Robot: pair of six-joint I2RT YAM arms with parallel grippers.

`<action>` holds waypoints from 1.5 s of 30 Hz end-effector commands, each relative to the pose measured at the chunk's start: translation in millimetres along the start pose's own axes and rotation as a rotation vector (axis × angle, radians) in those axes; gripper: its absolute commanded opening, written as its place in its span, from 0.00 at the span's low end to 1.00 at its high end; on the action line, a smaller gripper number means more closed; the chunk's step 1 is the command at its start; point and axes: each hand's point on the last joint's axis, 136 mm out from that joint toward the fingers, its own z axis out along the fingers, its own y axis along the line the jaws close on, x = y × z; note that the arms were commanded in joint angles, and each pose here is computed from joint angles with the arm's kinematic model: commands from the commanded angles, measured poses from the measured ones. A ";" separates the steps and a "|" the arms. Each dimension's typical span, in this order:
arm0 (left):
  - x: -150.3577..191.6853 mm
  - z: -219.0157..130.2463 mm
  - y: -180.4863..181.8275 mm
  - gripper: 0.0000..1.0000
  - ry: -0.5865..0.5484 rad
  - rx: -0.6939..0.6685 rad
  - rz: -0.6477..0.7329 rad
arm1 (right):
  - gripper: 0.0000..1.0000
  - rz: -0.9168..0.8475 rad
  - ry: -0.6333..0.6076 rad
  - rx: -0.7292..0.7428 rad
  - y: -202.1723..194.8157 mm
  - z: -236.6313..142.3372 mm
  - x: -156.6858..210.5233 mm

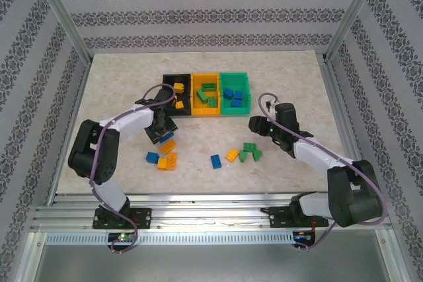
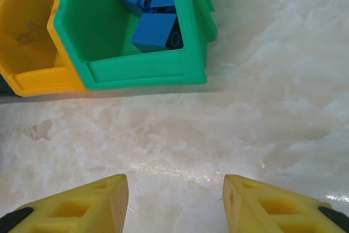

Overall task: Sort the legos into containers by color
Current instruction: Pick up the lego from the center of the table, then place the lego in the container.

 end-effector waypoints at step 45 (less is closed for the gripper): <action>-22.6 -52.4 -336.4 0.70 -0.268 0.470 0.665 | 0.50 0.135 -0.049 -0.064 -13.0 -1.7 -11.7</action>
